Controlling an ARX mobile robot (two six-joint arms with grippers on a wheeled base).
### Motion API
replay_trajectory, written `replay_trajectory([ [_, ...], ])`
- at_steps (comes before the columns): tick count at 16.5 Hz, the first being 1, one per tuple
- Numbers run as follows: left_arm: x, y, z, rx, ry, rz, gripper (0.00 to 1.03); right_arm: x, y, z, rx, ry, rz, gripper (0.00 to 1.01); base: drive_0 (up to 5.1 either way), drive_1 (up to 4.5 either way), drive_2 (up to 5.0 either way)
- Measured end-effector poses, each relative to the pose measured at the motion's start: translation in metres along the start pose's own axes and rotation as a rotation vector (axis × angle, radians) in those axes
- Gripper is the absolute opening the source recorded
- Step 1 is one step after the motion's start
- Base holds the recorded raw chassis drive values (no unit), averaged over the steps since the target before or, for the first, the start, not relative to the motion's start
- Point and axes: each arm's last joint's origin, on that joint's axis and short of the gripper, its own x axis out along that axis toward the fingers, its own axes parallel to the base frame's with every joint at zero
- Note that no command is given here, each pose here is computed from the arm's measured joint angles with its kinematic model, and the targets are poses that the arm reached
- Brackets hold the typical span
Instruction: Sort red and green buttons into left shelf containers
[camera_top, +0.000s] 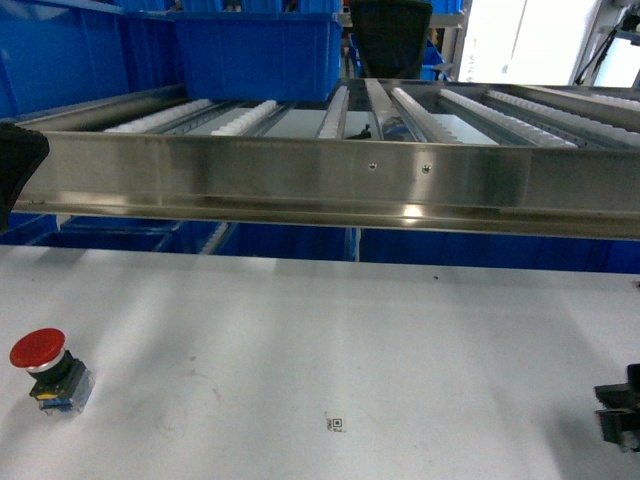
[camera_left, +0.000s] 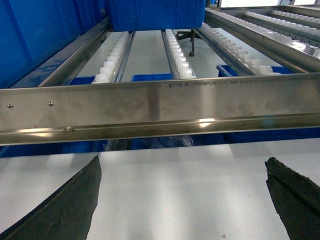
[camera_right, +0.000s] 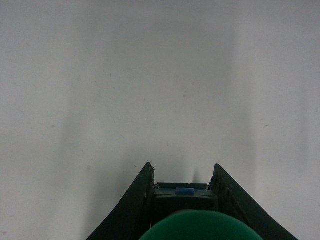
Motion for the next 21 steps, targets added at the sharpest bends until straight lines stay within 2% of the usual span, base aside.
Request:
replay_trajectory([
  [2,0.000,0.000,0.000,0.000,0.000,0.000,0.98,-0.036,-0.003,0.014,-0.008,-0.151,-0.021,0.29,0.0,0.00,0.0],
  [3,0.000,0.000,0.000,0.000,0.000,0.000,0.98,-0.065,-0.003,0.015,-0.016,-0.247,-0.037,0.29,0.0,0.00,0.0],
  [4,0.000,0.000,0.000,0.000,0.000,0.000,0.98,-0.085,-0.003,0.007,-0.010,-0.266,-0.033,0.29,0.0,0.00,0.0],
  [5,0.000,0.000,0.000,0.000,0.000,0.000,0.98,-0.106,-0.001,-0.008,-0.006,-0.283,-0.035,0.29,0.0,0.00,0.0],
  [7,0.000,0.000,0.000,0.000,0.000,0.000,0.98,-0.130,0.005,-0.027,-0.006,-0.301,-0.035,0.29,0.0,0.00,0.0],
  [9,0.000,-0.003,-0.001,0.003,0.007,0.011,0.98,-0.140,0.007,-0.019,-0.026,-0.391,-0.042,0.29,0.0,0.00,0.0],
  [10,0.003,-0.005,-0.005,0.003,0.022,0.047,0.98,-0.140,0.006,-0.019,-0.024,-0.382,-0.041,0.29,0.0,0.00,0.0],
  [11,0.012,-0.005,-0.021,-0.003,0.091,0.122,0.98,-0.139,0.006,-0.019,-0.023,-0.375,-0.040,0.29,0.0,0.00,0.0],
  [12,0.031,-0.008,-0.042,-0.030,0.176,0.176,0.98,-0.139,0.006,-0.019,-0.024,-0.377,-0.040,0.29,0.0,0.00,0.0],
  [13,0.047,-0.012,-0.055,-0.050,0.232,0.191,0.98,-0.139,0.006,-0.019,-0.024,-0.377,-0.040,0.29,0.0,0.00,0.0],
  [14,0.050,-0.013,-0.059,-0.056,0.253,0.194,0.98,-0.139,0.006,-0.019,-0.024,-0.377,-0.040,0.29,0.0,0.00,0.0],
  [21,0.057,-0.012,-0.069,-0.056,0.276,0.227,0.98,-0.139,0.006,-0.019,-0.024,-0.377,-0.040,0.29,0.0,0.00,0.0],
])
